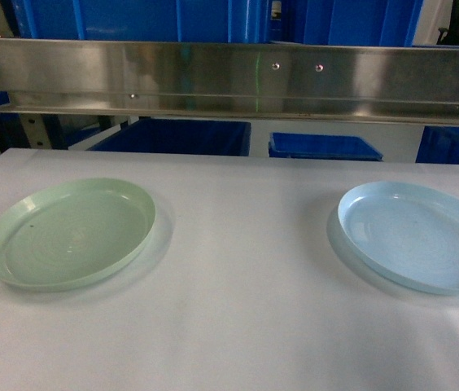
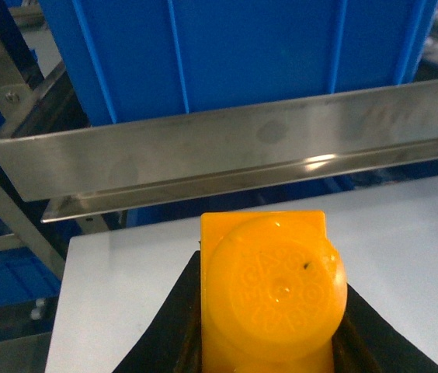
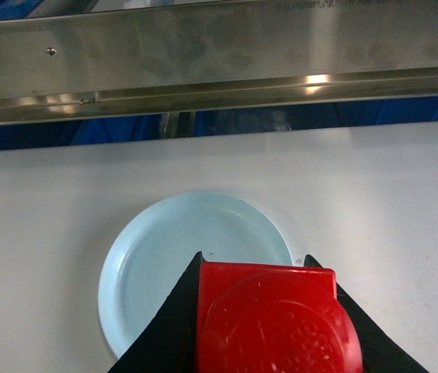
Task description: Sort and place red and yellow blocks in left bins
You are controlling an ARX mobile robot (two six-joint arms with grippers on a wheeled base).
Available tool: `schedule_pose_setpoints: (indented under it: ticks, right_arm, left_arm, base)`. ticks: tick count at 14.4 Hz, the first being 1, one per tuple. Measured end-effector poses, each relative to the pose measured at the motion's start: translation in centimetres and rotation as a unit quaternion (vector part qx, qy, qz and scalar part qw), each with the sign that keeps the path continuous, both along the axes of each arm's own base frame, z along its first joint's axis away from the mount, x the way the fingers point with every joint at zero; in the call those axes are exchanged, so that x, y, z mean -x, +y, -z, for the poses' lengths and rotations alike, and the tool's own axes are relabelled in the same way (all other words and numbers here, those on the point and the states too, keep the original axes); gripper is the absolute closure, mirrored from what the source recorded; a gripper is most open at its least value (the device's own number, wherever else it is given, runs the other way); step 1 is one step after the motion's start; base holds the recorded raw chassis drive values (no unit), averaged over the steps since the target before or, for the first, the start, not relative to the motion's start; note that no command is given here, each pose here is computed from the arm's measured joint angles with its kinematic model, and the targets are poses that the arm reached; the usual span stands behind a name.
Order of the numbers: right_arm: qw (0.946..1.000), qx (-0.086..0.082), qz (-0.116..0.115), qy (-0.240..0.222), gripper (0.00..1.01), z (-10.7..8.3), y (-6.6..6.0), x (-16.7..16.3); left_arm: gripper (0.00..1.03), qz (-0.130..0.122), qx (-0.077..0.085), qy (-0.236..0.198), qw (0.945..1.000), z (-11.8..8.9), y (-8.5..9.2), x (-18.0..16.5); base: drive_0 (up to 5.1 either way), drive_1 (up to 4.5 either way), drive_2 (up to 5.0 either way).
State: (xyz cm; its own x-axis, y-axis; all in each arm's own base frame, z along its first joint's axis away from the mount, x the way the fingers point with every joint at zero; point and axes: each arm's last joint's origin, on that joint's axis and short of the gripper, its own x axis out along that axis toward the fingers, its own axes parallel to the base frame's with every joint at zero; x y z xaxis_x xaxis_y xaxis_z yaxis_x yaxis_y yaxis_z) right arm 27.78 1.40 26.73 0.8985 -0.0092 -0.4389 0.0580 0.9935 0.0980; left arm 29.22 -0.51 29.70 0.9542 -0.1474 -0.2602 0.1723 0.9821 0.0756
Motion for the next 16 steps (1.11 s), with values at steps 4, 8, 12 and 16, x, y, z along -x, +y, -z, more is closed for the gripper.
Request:
schedule_pose_setpoints:
  ticks: [4, 8, 12, 16]
  right_arm:
    - [1.0000, 0.000, 0.000, 0.000, 0.74, 0.0, 0.0, 0.0]
    - [1.0000, 0.000, 0.000, 0.000, 0.74, 0.0, 0.0, 0.0]
    - [1.0000, 0.000, 0.000, 0.000, 0.74, 0.0, 0.0, 0.0]
    - [1.0000, 0.000, 0.000, 0.000, 0.74, 0.0, 0.0, 0.0]
  left_arm:
    - [0.75, -0.006, 0.038, -0.004, 0.9993, -2.3, -0.6, 2.3]
    - [0.76, -0.029, 0.039, -0.001, 0.9988, -1.7, 0.7, 1.5]
    - [0.76, -0.037, 0.053, -0.016, 0.9978, -2.0, 1.5, 0.9]
    - [0.76, -0.037, 0.054, -0.016, 0.9977, -2.0, 1.5, 0.9]
  base:
    - [0.0, 0.00, 0.0]
    - [0.0, 0.00, 0.0]
    - [0.0, 0.00, 0.0]
    - [-1.2, 0.61, 0.6]
